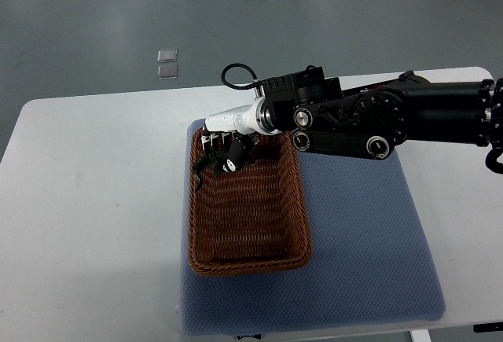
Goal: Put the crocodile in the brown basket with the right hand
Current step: 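Carry the crocodile over the wicker basket and lower it inside, then open the right hand, release the crocodile, and withdraw the hand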
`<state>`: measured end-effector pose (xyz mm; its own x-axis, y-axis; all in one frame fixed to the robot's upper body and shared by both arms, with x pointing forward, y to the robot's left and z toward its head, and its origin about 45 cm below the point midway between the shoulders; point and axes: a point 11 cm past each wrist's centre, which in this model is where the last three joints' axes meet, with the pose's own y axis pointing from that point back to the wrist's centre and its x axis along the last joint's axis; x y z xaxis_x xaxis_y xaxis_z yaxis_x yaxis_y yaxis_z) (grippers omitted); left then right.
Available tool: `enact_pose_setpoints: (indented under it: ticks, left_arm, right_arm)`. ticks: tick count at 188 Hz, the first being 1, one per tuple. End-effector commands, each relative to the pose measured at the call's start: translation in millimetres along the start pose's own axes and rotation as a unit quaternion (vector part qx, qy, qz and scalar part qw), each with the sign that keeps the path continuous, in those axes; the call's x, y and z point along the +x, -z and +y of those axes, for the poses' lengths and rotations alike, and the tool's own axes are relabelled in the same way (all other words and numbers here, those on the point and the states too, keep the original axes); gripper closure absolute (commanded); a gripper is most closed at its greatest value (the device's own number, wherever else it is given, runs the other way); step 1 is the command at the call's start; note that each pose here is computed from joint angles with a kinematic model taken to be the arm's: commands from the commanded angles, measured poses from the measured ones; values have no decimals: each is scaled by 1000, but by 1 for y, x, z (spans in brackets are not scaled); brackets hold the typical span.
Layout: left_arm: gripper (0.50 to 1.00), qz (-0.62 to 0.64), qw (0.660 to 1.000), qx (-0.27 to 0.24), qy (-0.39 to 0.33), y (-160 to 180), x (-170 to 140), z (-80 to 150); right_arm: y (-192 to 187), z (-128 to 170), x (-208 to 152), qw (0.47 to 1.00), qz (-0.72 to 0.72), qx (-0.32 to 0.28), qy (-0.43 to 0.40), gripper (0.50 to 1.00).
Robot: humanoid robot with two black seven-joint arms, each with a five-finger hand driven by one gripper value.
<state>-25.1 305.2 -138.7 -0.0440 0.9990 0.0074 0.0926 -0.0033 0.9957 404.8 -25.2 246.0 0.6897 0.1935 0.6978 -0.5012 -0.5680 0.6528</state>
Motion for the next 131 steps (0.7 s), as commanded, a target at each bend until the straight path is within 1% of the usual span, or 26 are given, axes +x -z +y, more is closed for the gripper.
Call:
enact_pose_setpoints:
  ticks: [1,15,28,58,71,80,86,89,91,94,101,110,122,131]
  left_arm:
    - [500,0,1000,0,0,0,0,0]
    - [500,0,1000,0,0,0,0,0]
    - [500,0,1000,0,0,0,0,0]
    - [500,0,1000,0,0,0,0,0]
    - [500,0,1000,0,0,0,0,0]
    - [500,0,1000,0,0,0,0,0]
    - [500,0,1000,0,0,0,0,0]
    - [500,0,1000,0,0,0,0,0]
    - [500,0,1000,0,0,0,0,0]
    - [500,0,1000,0,0,0,0,0]
    - [500,0,1000,0,0,0,0,0]
    - [500,0,1000,0,0,0,0,0]
    - [500,0,1000,0,0,0,0,0]
    - [500,0,1000,0,0,0,0,0]
  right_arm:
    - [1,-3,-8,1000,-3,2,7,908]
    - [-1,-5,-12,1000,-6,1,11,891]
    - [-3,-7,-18,1000,-8,0,16,863]
    - [-16,-10,-34,999,0,-16,32,854]
    - [-19,-11,-39,999,-4,-19,36,818]
    - [-21,-12,-41,999,-6,-21,37,810]
    - [-22,-12,-41,999,-6,-22,36,787]
    - [-23,-13,-42,999,-8,-22,37,765]
    - [-23,-13,-42,999,-8,-22,37,765]
    - [-24,-13,-43,999,-9,-23,37,742]
    - [-25,-13,-44,999,-11,-24,38,720]
    - [-25,-13,-44,999,-12,-24,38,673]
    - [-26,-13,-44,999,-13,-24,37,640]
    - [-27,-12,-43,999,-14,-25,37,630]
